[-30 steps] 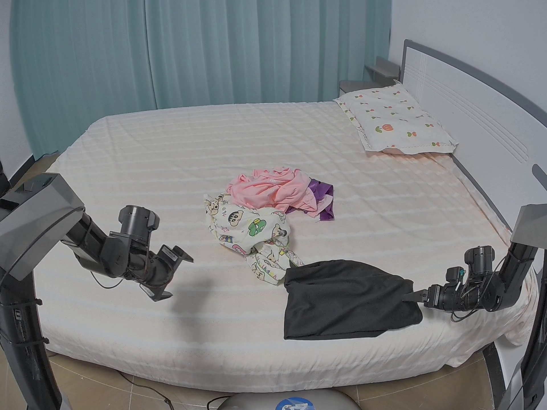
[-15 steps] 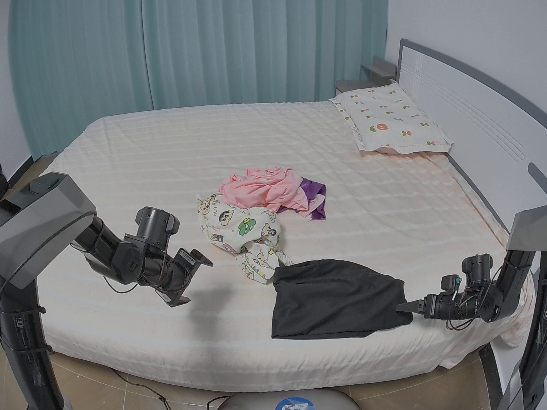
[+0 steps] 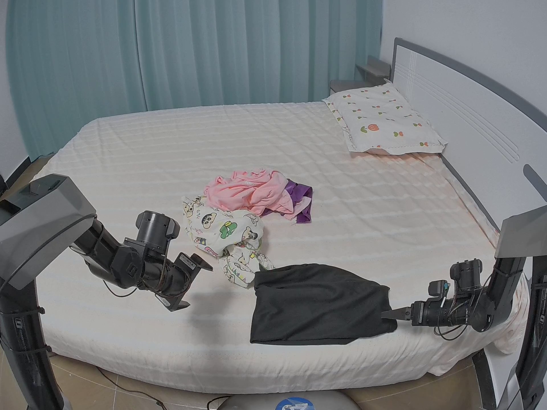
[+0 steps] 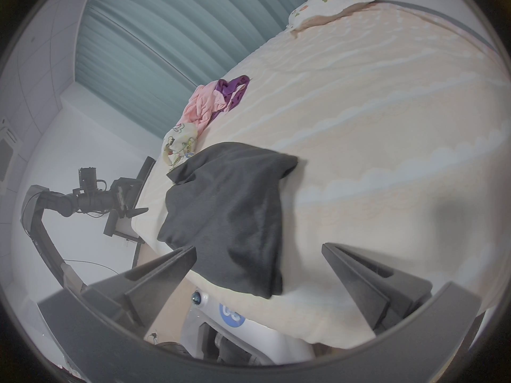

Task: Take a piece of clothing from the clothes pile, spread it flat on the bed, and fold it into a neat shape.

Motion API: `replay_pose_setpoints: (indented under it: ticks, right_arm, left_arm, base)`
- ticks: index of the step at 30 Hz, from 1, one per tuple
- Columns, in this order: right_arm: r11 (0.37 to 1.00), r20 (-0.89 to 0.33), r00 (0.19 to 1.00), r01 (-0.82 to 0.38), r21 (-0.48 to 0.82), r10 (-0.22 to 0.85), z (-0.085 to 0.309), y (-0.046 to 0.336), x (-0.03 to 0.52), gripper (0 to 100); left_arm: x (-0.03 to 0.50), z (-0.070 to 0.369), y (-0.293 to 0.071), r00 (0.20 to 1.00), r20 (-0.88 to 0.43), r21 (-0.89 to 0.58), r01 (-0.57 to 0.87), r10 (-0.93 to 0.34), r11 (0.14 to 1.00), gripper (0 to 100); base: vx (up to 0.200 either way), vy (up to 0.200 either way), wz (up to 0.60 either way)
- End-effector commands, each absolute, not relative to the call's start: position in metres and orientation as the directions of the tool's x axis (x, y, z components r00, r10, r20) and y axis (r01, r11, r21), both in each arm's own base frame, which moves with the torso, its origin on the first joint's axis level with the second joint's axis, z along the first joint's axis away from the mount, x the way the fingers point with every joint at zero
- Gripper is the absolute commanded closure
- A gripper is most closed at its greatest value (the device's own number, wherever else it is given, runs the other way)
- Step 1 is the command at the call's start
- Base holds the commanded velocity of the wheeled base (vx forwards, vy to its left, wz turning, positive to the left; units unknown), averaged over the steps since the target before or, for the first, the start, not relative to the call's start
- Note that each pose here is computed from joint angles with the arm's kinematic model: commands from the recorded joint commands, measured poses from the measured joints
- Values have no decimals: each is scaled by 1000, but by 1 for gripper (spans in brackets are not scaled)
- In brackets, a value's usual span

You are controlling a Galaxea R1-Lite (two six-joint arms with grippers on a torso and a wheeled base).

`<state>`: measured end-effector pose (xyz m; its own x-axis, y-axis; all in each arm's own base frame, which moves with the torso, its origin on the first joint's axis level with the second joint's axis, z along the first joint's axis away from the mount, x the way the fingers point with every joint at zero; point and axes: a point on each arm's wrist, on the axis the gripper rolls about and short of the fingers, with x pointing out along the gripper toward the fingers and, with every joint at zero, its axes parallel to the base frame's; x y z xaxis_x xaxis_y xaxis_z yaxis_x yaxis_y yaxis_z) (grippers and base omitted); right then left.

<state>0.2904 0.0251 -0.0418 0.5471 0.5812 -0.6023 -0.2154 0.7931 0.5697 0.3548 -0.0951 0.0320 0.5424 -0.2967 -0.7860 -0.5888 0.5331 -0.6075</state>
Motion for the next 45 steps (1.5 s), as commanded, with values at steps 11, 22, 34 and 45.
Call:
replay_pose_setpoints:
  ticks: [11,22,34,45]
  right_arm:
    - [777,-584,540,-247,579,606,-51,43,280,0]
    - [783,-609,516,-232,577,602,-47,41,264,100]
    - [804,-659,468,-253,539,589,-51,35,241,100]
    - [802,-596,548,-294,520,587,-38,27,251,0]
  left_arm:
    - [351,30,-98,534,-793,-597,-585,-292,549,0]
    - [350,28,-100,527,-798,-591,-585,-293,556,0]
    - [350,28,-100,526,-799,-589,-585,-293,558,0]
    - [350,28,-100,526,-799,-589,-585,-293,558,0]
  base:
    - [91,0,0]
    - [18,0,0]
    - [0,0,0]
    - [0,0,0]
